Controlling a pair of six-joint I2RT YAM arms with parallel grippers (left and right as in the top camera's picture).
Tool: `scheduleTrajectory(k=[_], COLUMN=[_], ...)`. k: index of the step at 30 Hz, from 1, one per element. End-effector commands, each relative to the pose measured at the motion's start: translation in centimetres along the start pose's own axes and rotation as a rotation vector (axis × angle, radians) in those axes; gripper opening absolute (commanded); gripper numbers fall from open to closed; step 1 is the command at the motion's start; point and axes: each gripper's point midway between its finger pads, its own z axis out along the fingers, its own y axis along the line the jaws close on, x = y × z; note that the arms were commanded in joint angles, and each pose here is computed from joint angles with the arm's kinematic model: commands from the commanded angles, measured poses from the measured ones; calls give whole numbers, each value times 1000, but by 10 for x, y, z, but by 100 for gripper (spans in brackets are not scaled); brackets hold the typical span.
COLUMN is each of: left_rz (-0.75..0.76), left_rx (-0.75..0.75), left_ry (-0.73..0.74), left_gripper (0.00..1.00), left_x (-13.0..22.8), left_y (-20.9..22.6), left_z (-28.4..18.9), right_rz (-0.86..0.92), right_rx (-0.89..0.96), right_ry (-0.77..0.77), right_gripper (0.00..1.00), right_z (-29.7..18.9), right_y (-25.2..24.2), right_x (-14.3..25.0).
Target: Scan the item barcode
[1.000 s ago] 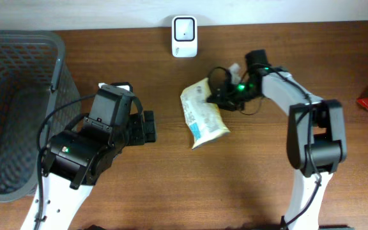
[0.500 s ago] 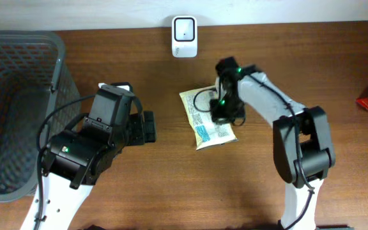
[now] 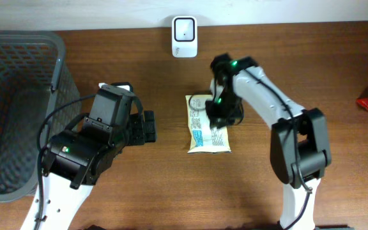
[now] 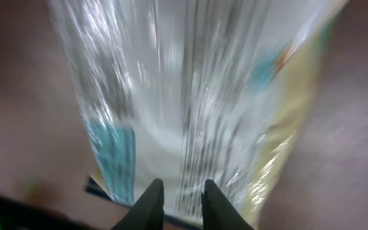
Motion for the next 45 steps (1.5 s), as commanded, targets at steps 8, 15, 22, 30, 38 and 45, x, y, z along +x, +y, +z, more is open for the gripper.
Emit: scheduleTrajectory(k=[8,15,22,30,38,45], left_rz=[-13,-13,-13,-13,-13,-13], left_rx=[-4,-4,-4,-4,-4,-4], left_ry=[-4,-4,-4,-4,-4,-4], left_gripper=[99,99,99,99,99,99], left_x=[-1,-1,-1,-1,-1,-1], left_y=[1,1,1,1,1,1], left_z=[-1,-1,-1,-1,-1,-1], right_rz=[-9,56,141,134,107,416], right_rx=[52,48,203,229,-365,-229], right_ry=[-9,-193,-345,-212,-89,-140], right_gripper=[4,53,42,99,99,68], right_z=[8,-58,-3,-81,21,62], right_y=[16,-49,-80,-105,-50,-87], right_x=[10,-48,-79,-42,-18,-23])
